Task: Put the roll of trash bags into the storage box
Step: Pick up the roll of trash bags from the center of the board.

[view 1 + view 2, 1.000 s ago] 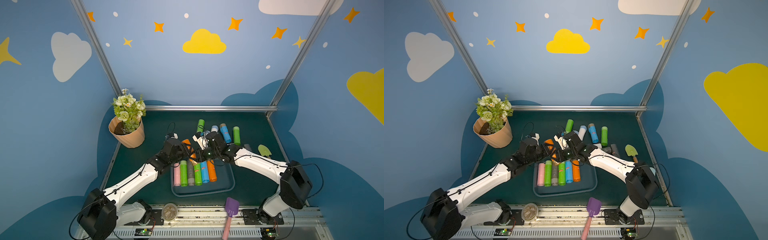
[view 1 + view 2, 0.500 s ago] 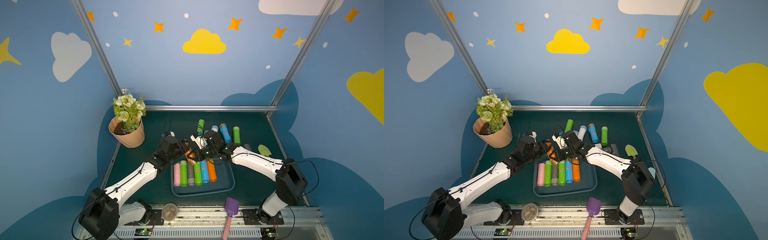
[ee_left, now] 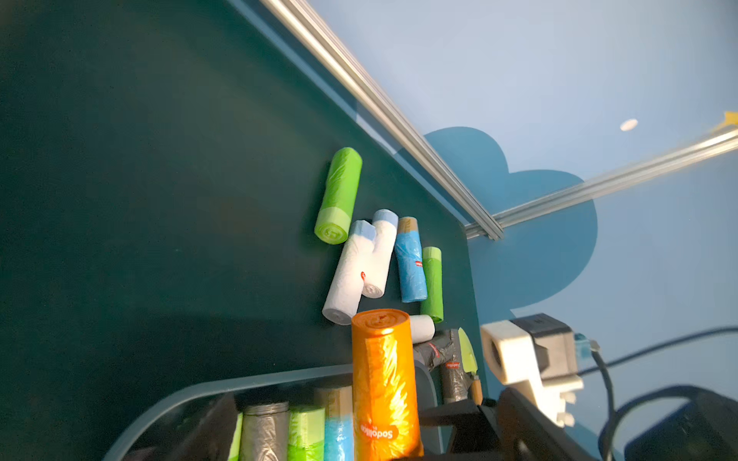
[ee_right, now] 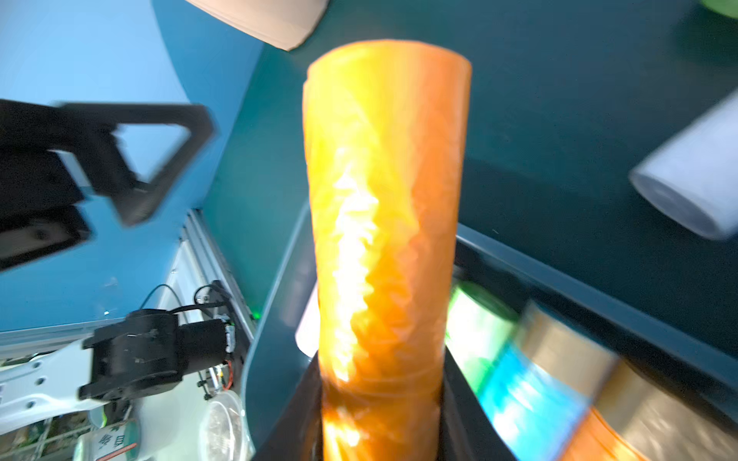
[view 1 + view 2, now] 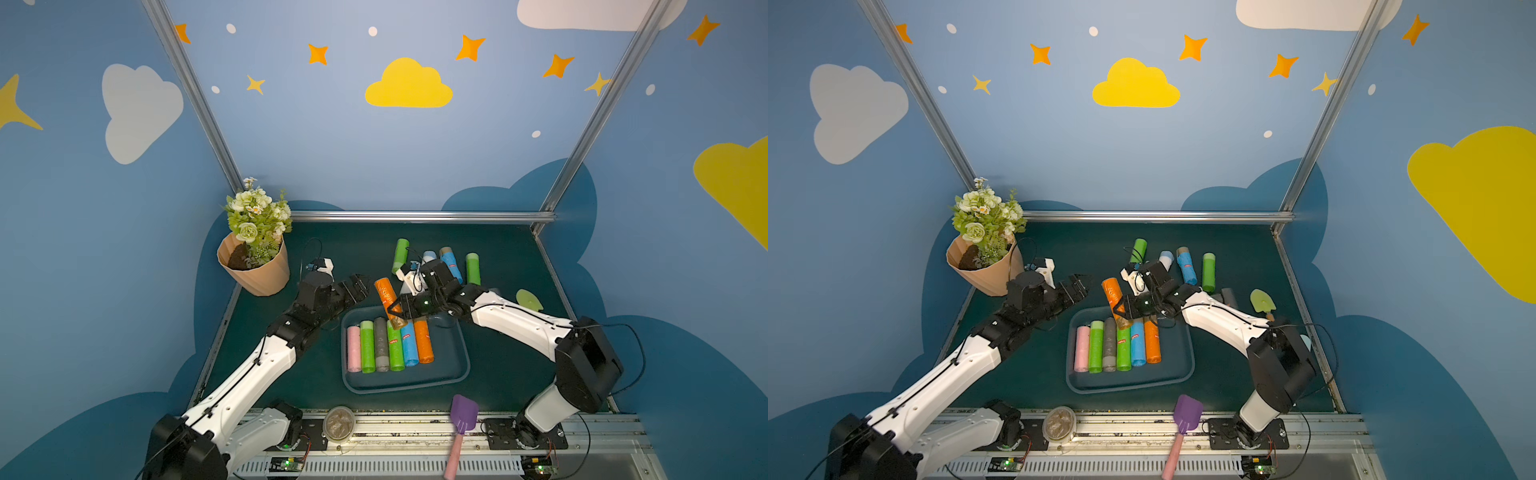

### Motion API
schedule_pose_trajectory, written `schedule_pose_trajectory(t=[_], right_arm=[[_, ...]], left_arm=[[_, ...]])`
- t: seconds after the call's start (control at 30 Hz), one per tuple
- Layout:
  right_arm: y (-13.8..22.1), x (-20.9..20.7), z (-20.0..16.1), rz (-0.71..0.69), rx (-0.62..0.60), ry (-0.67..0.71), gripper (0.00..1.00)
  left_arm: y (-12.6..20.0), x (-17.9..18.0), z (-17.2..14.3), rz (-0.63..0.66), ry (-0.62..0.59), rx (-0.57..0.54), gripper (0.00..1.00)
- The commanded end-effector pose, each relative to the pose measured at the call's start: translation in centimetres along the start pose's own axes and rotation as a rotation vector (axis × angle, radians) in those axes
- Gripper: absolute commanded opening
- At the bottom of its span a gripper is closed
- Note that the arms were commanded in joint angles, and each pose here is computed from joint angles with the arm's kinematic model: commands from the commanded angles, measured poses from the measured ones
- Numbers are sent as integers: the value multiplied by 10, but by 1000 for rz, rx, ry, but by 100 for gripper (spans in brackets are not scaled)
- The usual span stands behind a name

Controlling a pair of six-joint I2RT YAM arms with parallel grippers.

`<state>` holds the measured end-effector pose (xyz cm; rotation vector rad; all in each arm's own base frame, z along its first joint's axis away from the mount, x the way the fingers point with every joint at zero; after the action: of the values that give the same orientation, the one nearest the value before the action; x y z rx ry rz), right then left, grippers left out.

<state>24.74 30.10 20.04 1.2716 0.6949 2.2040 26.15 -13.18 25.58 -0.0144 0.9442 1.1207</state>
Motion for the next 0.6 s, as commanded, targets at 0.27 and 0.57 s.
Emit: schedule_pose_trajectory(t=[0.27, 0.57], right_arm=[[66, -10, -24, -194, -73, -7, 32], [96, -36, -62, -359, -93, -73, 32]], left_arm=[[22, -23, -27, -217, -352, 332, 100], [20, -35, -37, -374, -362, 354, 100]])
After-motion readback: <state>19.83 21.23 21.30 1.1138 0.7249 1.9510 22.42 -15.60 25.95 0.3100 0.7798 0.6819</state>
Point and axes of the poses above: each gripper's point midway between its finger pads, its own y axis back along the fingers, its own x axis along the line the jaws close on, z = x × y, the point moved 7 cm from there along y, back along the fingers, and after that the axes turned 6 degrees about -y, right-handed, at the moved point
